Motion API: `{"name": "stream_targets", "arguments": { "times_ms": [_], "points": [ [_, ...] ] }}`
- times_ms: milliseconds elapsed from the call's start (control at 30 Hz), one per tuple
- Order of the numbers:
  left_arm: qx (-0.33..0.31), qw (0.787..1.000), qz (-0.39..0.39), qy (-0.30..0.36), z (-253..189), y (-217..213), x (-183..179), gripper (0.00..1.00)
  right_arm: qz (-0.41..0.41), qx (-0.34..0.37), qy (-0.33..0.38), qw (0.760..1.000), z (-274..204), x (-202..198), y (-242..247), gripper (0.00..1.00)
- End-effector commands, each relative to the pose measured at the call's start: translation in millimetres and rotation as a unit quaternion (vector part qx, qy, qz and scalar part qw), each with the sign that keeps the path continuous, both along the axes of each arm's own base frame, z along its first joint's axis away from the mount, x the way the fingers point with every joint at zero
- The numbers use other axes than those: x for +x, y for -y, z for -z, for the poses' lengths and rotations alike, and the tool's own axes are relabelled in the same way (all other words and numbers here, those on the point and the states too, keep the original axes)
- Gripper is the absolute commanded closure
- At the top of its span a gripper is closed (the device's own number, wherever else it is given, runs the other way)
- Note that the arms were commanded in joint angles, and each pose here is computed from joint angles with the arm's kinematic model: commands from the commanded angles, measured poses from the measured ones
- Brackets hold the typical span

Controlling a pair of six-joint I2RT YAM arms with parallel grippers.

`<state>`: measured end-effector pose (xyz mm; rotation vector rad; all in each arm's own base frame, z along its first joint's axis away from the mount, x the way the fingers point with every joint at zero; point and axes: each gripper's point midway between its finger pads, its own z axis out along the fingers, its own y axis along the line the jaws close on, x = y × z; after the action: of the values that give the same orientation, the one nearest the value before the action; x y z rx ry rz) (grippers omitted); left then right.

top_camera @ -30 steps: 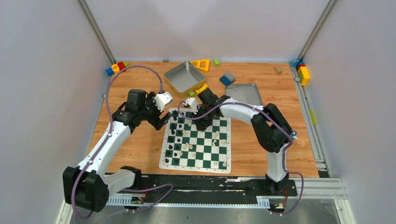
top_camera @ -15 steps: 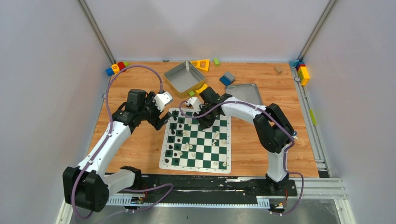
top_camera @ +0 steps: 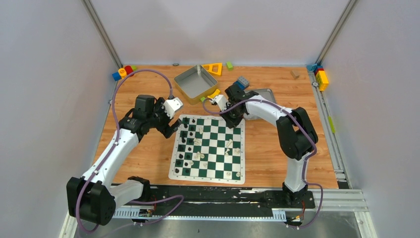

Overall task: Set up the chess pieces on the board
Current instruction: Place the chess piece on the chessboard.

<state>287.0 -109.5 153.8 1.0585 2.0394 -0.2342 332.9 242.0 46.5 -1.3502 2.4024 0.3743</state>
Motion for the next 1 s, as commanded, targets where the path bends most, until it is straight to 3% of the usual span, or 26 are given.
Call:
{"name": "stream_targets", "arguments": {
  "times_ms": [0,733,867,967],
  "points": [
    [-0.009,1.000,-0.009,0.008,-6,0,4,0.02,-0.008,-0.012,0.010,1.000,-1,10,-3,1.00],
    [-0.006,1.000,-0.009,0.005,-2,-1,4,0.02,-0.015,0.001,-0.019,1.000,9,5,-17,0.98],
    [-0.005,1.000,-0.009,0.005,-1,-2,3,0.01,-0.015,-0.003,-0.025,1.000,17,3,-17,0.93],
    [-0.004,1.000,-0.010,0.005,-1,-2,4,0.01,-0.012,0.000,-0.023,1.000,13,4,-18,0.81]
  ]
}}
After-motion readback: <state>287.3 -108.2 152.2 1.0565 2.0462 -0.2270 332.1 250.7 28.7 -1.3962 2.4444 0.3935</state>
